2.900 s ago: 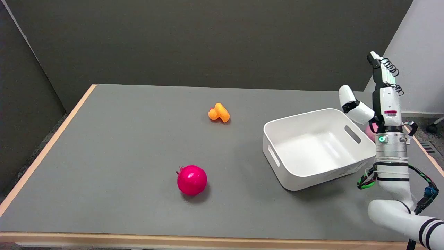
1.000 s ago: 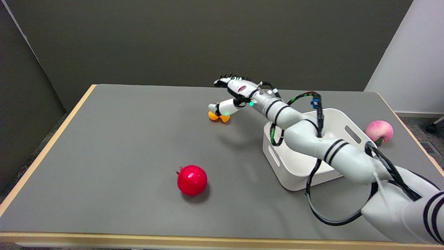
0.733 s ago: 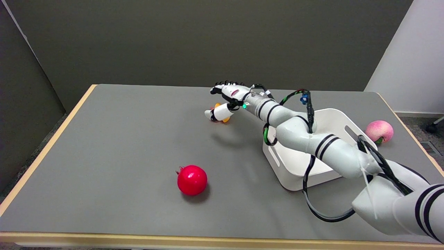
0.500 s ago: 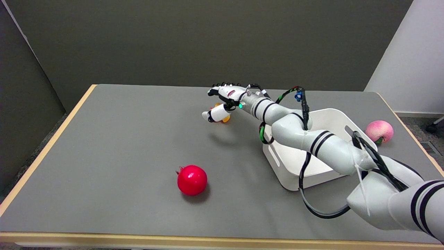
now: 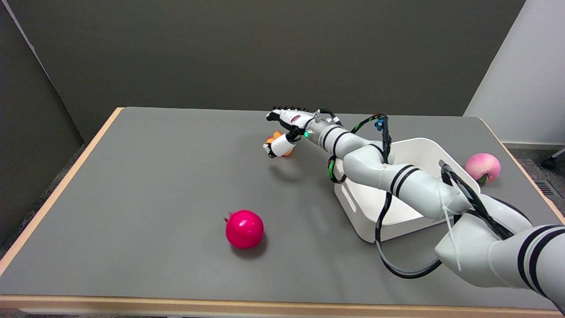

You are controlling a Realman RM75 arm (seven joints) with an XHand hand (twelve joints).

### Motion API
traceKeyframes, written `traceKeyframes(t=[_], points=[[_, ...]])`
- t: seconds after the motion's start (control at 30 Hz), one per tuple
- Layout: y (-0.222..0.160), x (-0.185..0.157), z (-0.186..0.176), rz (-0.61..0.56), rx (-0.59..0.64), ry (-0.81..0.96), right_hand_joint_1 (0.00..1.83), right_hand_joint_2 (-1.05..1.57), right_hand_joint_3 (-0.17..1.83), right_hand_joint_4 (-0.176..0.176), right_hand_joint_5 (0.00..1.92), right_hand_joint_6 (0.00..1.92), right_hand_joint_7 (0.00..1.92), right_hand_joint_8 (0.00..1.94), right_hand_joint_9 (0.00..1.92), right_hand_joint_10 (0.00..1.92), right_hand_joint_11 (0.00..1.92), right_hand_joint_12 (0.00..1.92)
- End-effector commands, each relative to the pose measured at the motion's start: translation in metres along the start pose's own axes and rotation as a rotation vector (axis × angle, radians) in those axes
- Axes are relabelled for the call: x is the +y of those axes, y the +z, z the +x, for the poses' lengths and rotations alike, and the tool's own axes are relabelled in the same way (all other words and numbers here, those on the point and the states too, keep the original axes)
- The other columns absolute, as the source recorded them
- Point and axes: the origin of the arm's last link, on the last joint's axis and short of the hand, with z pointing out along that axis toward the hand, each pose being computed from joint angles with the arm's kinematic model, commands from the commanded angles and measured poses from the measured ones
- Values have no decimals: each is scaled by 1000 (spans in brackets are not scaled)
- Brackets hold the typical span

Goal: Pick up the yellow duck.

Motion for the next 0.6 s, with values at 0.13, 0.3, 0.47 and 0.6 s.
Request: traceKeyframes(t=[0.13, 0.3, 0.47, 0.6], points=[[1, 33, -16, -85, 2, 97, 701, 628, 976, -58, 108, 414, 98, 363, 8, 665, -1, 746], [-1, 35, -21, -88, -6, 123, 727, 625, 976, -50, 118, 421, 102, 365, 18, 671, -1, 818], [-2, 32, -23, -78, -8, 122, 771, 661, 993, -49, 167, 429, 203, 385, 138, 741, 2, 1097], [-2, 29, -22, -67, -3, 121, 885, 738, 935, -51, 274, 647, 466, 643, 411, 1009, 237, 1436]])
